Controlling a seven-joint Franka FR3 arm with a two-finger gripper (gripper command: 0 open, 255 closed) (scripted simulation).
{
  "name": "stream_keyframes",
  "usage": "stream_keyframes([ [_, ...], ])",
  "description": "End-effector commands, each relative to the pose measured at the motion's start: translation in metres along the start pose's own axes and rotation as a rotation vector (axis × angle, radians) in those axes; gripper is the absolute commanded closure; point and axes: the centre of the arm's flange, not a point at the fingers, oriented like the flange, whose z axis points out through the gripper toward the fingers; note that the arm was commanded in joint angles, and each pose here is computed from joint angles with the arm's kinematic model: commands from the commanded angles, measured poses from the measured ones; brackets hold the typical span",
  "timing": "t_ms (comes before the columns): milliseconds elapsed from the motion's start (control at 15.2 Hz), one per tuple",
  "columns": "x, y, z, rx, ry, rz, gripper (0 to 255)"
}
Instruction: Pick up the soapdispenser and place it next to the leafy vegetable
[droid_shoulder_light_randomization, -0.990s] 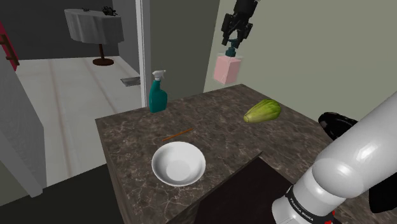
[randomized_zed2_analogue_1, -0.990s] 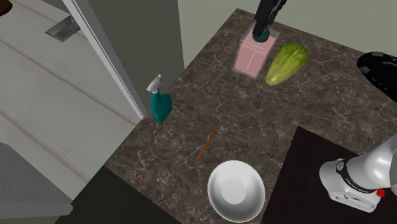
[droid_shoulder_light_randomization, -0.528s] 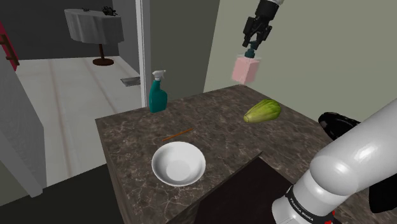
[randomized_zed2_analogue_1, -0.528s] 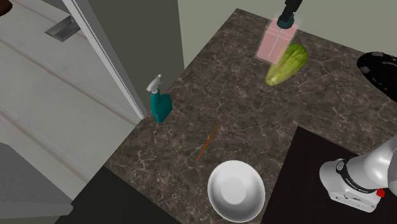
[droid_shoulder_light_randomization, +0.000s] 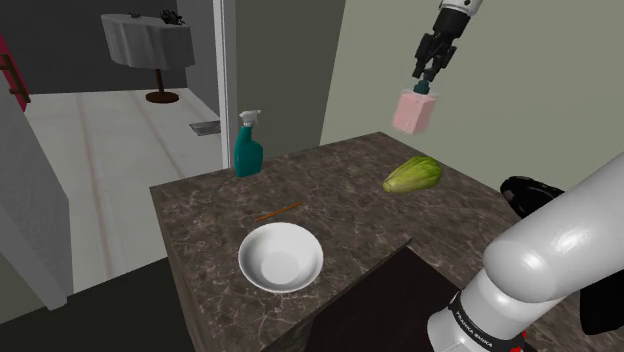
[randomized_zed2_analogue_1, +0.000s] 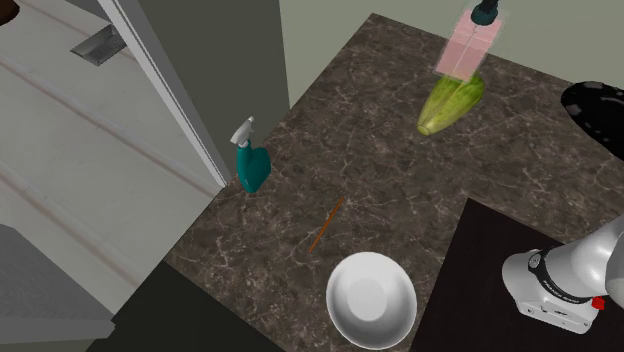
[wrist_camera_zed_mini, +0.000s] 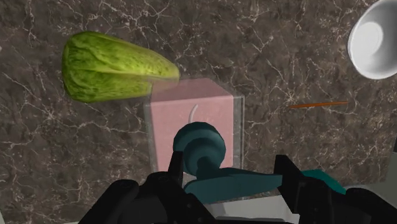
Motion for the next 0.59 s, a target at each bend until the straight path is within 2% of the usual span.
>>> stream_keyframes([
  [0,-0.011,0.023,-0.006,0.0,0.0,-0.002,255],
  [528,-0.046,0.121,-0.023,0.0,0.0,-0.002,255],
])
